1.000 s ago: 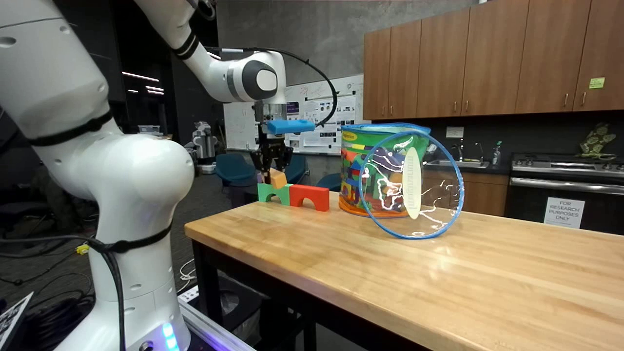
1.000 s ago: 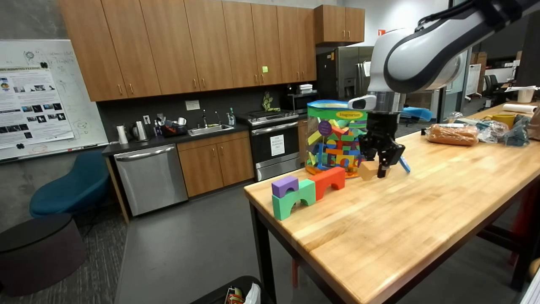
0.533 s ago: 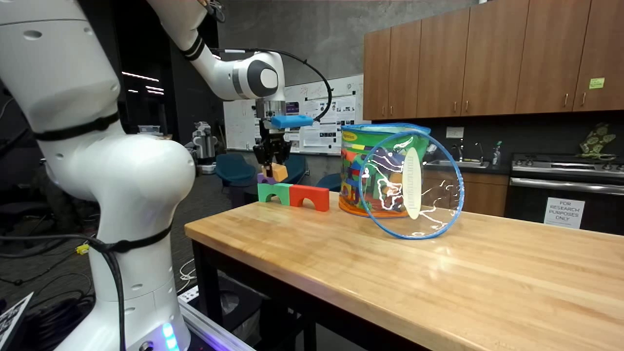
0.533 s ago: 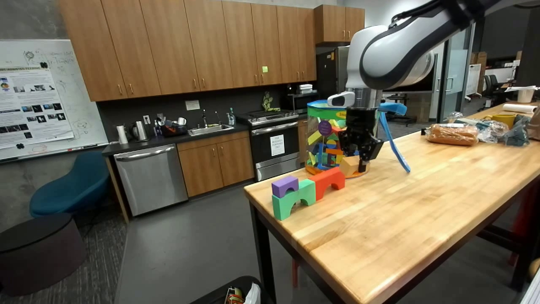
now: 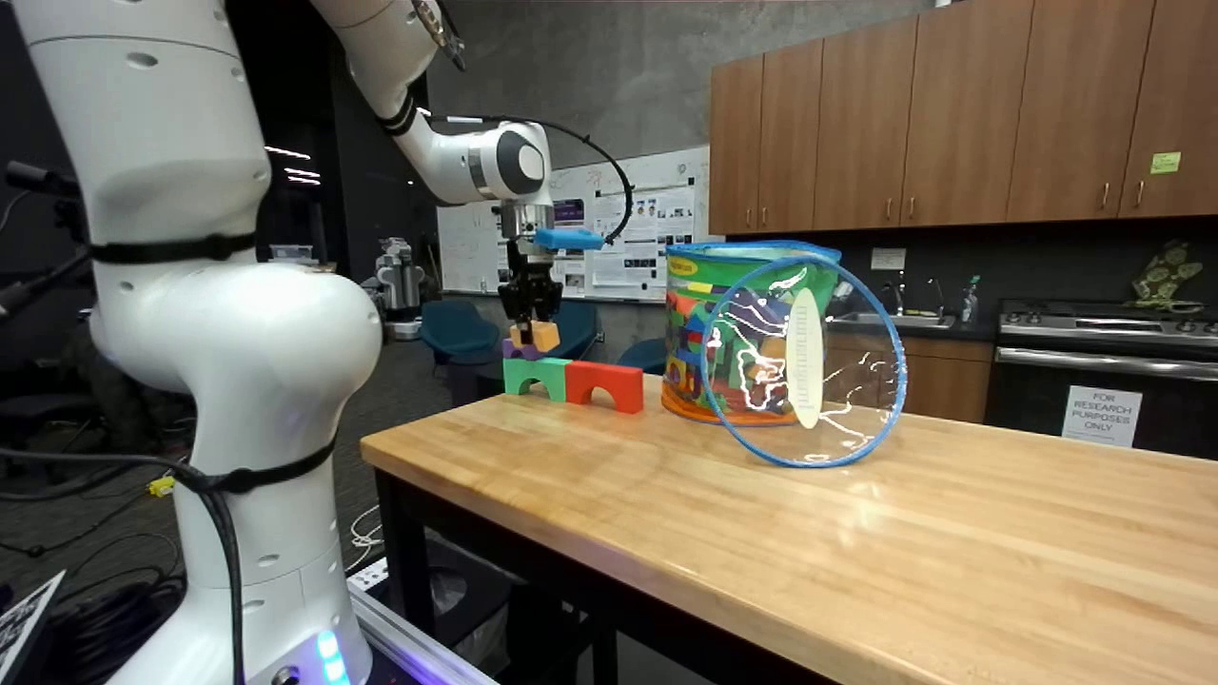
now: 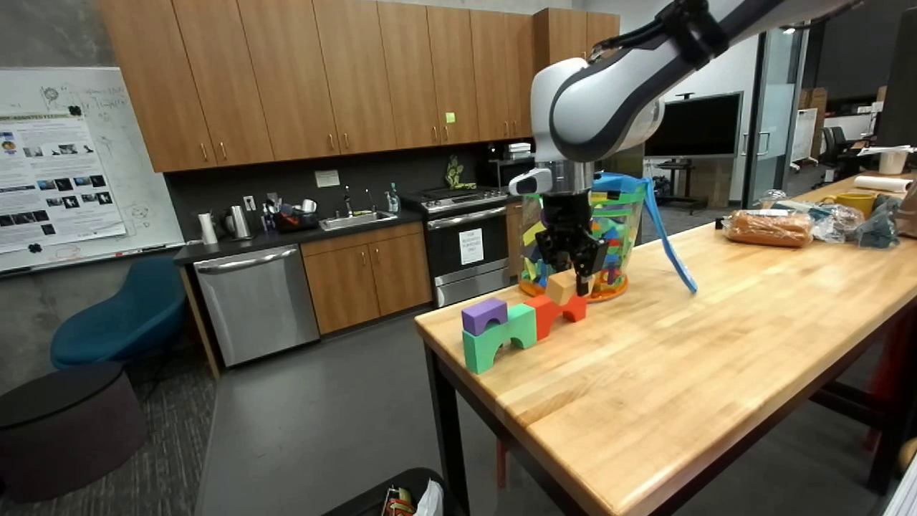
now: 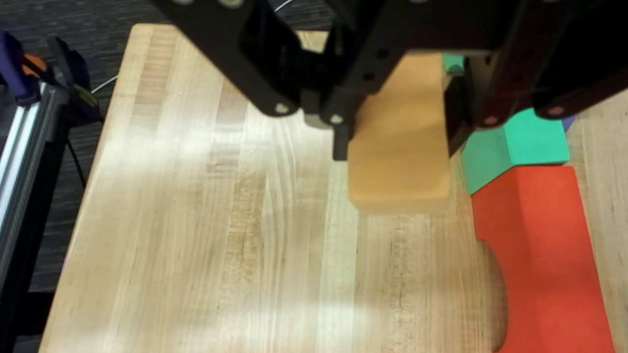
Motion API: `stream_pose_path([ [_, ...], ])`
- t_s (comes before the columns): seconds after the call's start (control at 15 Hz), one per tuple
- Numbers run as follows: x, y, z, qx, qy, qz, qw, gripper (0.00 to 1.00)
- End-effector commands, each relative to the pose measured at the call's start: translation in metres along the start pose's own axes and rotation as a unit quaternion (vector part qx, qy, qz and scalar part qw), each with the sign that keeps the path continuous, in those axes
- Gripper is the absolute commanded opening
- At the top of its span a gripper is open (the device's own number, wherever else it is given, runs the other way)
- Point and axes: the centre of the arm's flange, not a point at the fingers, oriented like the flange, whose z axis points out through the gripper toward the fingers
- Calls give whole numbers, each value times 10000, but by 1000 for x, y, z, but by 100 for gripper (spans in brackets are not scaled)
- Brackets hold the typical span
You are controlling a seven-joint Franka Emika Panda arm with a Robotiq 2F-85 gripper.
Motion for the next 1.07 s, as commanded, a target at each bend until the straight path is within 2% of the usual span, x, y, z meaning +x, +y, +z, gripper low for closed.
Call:
stream_pose_path([
  [0.0, -4, 35, 4, 320, -337, -149, 9988, 17],
  [0.27, -4, 59, 11, 401, -442, -113, 9982, 17],
  [1.0, 28, 108, 14, 523, -538, -299, 9967, 17],
])
